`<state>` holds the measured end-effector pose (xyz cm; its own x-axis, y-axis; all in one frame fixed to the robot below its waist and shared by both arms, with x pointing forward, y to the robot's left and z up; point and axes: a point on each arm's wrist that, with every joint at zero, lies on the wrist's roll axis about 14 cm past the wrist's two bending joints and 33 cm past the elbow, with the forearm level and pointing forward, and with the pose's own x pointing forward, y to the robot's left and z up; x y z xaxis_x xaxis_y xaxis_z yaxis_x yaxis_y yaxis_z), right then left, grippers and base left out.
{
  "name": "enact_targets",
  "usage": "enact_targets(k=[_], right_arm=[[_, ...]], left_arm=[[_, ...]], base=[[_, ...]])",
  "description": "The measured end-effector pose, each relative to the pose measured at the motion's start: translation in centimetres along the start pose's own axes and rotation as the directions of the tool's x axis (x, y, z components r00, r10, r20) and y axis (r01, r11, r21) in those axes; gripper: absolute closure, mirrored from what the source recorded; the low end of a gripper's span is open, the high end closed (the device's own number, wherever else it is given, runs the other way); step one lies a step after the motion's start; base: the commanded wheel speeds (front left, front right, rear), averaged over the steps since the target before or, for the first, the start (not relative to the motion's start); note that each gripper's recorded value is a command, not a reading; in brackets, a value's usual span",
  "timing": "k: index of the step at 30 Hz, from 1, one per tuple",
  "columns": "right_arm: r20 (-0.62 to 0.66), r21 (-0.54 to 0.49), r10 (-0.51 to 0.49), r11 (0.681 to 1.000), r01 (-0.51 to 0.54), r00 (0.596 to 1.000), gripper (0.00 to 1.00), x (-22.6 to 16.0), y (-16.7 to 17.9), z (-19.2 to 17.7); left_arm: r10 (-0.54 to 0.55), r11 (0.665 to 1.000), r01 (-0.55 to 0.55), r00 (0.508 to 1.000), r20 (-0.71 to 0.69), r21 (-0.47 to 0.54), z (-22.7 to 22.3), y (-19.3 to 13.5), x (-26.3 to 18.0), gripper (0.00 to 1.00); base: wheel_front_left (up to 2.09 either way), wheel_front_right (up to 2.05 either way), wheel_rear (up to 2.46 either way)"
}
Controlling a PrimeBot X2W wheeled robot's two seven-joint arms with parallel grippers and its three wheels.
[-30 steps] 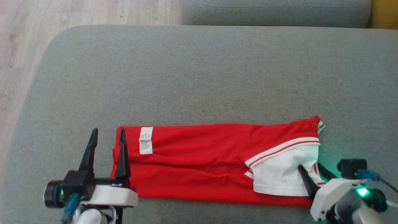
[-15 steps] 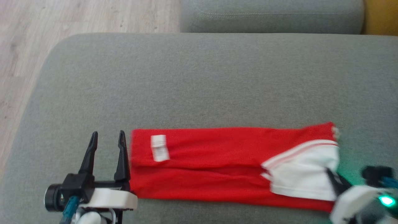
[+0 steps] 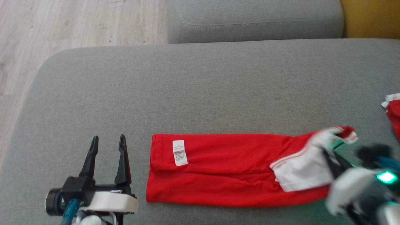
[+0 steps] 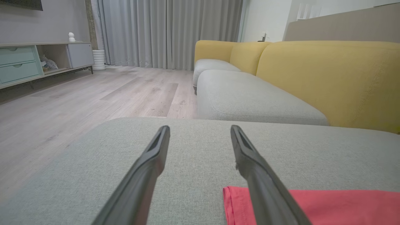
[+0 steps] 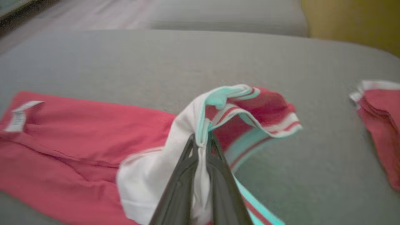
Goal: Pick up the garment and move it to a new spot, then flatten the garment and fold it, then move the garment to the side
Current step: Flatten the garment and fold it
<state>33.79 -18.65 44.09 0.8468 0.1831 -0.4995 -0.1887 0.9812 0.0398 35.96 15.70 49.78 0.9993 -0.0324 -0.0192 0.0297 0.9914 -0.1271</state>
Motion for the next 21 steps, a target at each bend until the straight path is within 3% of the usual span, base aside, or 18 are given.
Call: enact_targets(k=[5,11,16,21], right_arm=[[0.061,-0.076,0.237,0.970,-0.232,0.970,1.00,1.4,8.5,4.3],[-0.007,-0.053,0.502,0.863,-0.502,0.865,1.00,2.2,18.8,3.4],[-0.048,0.010,0.616,0.788,-0.616,0.786,1.00,2.5,23.8,1.5],[-0.043,0.007,0.673,0.739,-0.673,0.738,1.00,3.2,26.1,1.1]], left_arm=[[0.009,1.000,-0.009,1.000,-0.011,-0.003,-0.3,0.3,-0.2,0.00],[0.041,0.999,-0.041,0.999,-0.029,-0.005,-0.8,1.2,-0.8,0.00],[0.075,0.997,-0.076,0.996,-0.048,-0.014,-1.4,1.9,-1.2,0.00],[0.097,0.995,-0.098,0.993,-0.068,-0.015,-2.1,2.4,-1.1,0.00]], base=[[0.00,0.00,0.00],[0.00,0.00,0.00],[0.00,0.00,0.00],[0.00,0.00,0.00]])
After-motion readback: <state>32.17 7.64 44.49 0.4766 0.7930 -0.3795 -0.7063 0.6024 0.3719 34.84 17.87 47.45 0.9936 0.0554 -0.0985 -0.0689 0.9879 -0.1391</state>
